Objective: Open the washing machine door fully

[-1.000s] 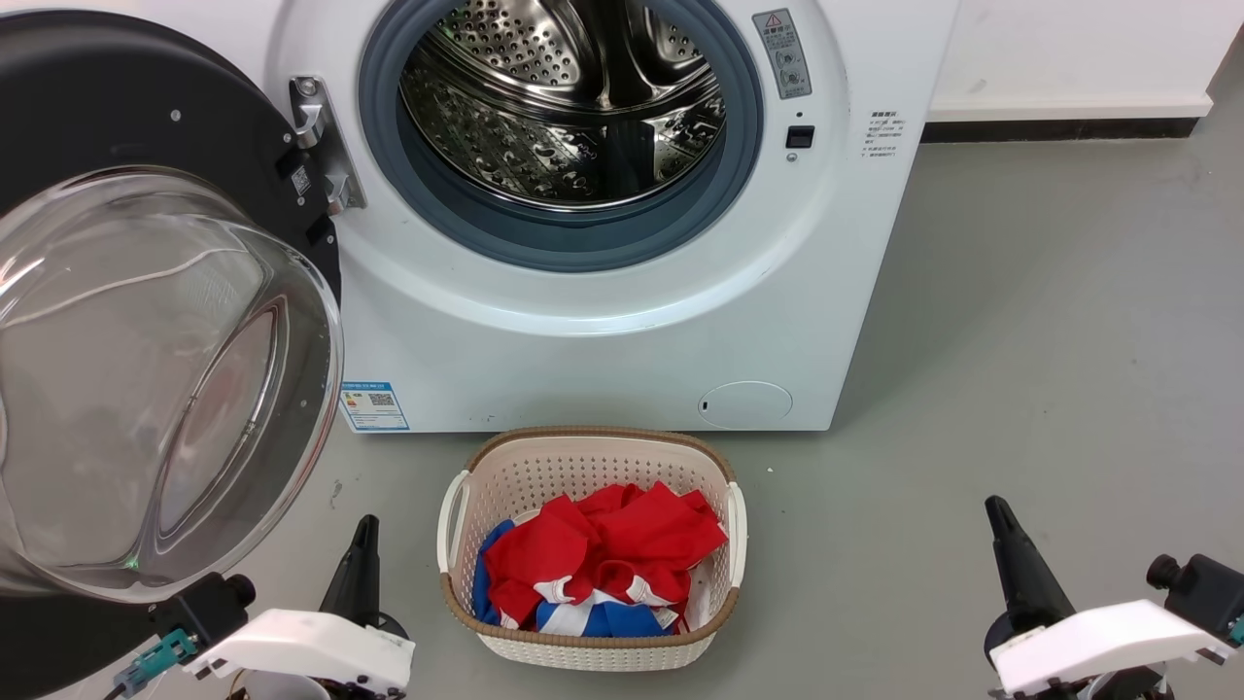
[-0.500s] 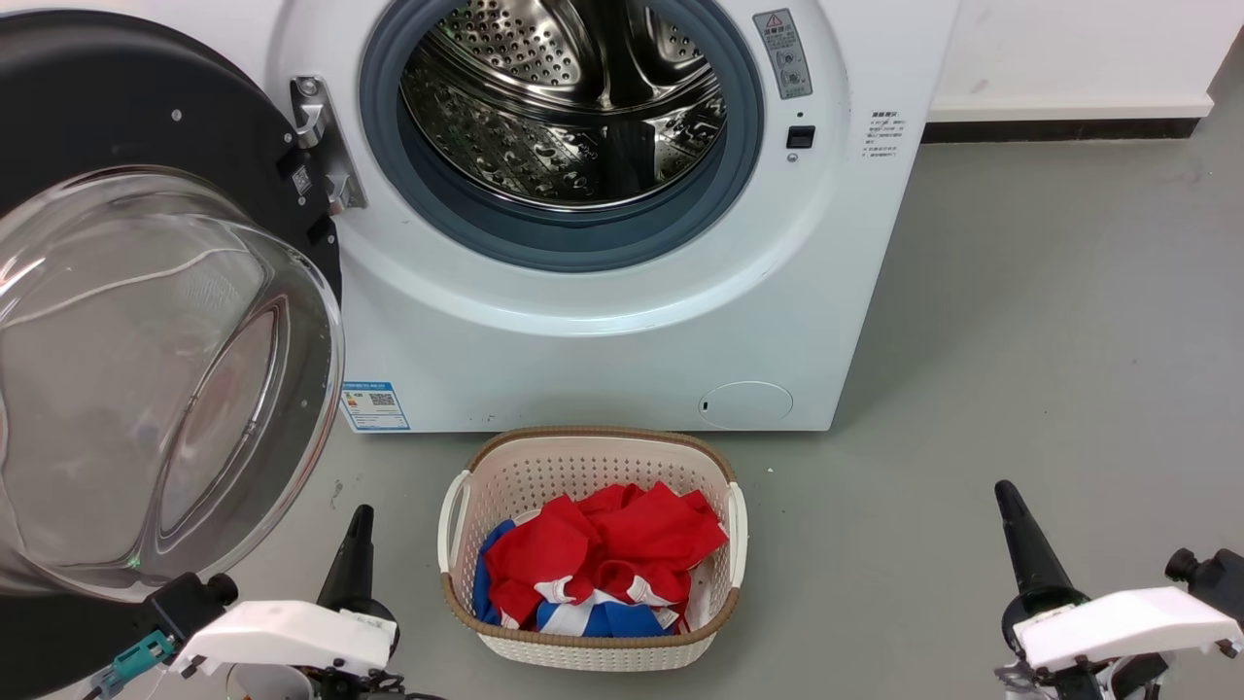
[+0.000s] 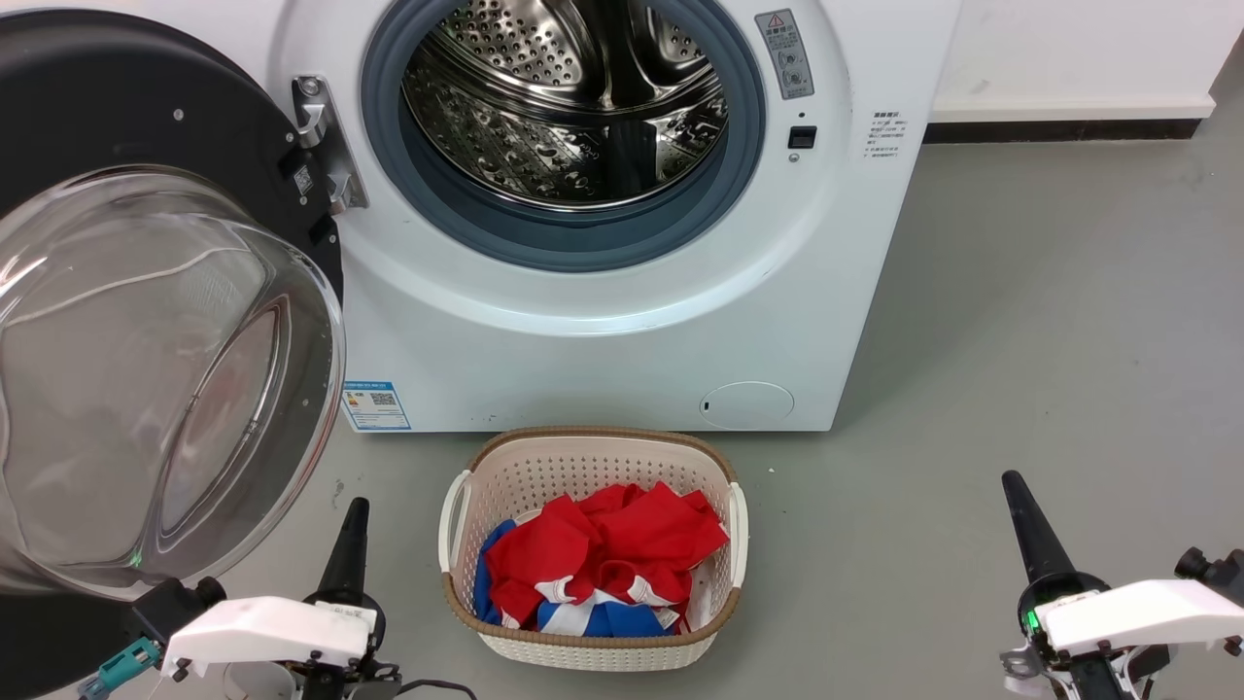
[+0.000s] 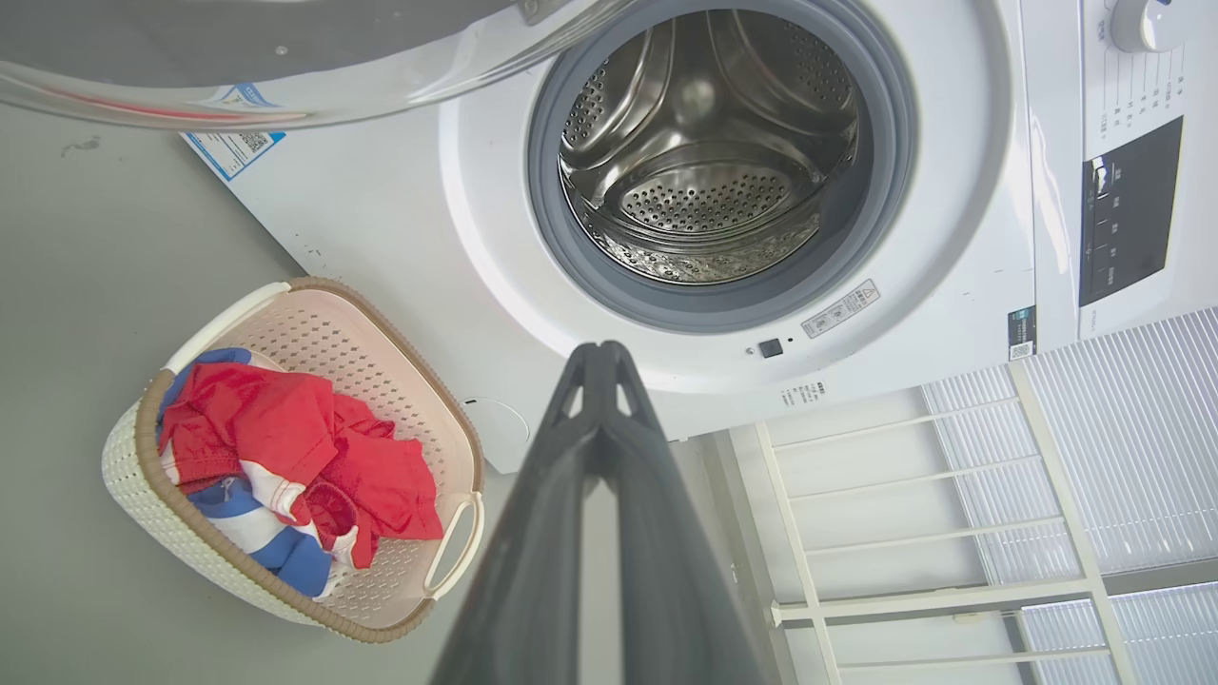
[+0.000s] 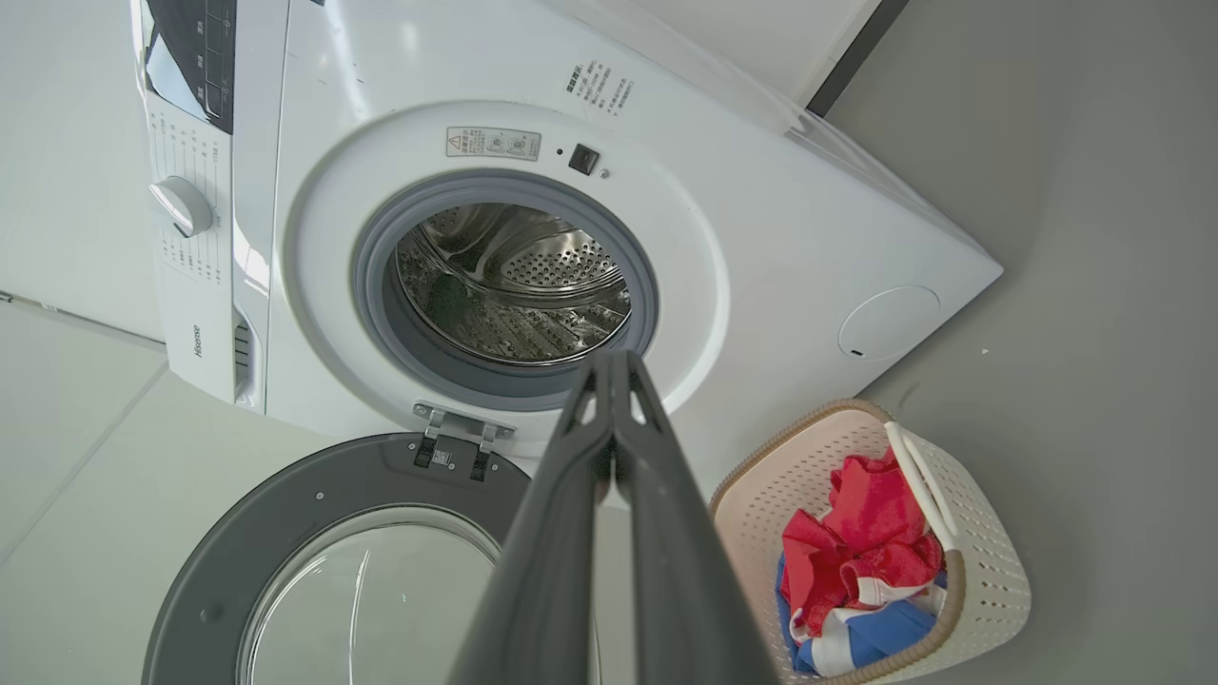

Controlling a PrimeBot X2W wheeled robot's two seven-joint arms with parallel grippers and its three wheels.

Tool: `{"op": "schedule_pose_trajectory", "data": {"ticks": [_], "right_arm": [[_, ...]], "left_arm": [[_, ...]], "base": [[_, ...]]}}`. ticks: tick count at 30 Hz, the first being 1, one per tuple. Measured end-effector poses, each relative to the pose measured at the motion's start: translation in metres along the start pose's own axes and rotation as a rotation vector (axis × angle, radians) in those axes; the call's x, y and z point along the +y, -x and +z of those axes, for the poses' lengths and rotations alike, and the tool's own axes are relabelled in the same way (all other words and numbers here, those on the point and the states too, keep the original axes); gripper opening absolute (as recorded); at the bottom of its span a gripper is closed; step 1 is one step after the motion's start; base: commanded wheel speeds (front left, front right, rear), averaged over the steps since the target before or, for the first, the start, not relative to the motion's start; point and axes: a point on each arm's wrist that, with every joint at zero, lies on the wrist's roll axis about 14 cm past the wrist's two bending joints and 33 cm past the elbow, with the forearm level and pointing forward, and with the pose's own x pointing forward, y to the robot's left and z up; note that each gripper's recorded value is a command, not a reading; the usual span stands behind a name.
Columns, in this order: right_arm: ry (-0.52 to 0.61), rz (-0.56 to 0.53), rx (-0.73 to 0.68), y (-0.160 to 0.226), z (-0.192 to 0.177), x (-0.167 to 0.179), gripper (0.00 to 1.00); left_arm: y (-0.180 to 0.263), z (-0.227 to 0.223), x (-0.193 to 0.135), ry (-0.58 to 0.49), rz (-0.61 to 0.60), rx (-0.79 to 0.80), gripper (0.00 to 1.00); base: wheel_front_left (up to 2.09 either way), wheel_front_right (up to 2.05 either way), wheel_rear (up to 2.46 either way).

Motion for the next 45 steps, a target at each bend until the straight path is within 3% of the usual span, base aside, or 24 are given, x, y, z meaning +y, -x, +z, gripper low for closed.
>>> {"op": "schedule_pose_trajectory", "data": {"ticks": [45], "right_arm": [[-0.394,0.024,-0.033,-0.011,0.014,0.003,0.00]], "left_arm": [[-0.004,0.016,-0.015,0.399,-0.073,-0.027,0.00]], "base": [[0.00,0.00,0.00]]}}
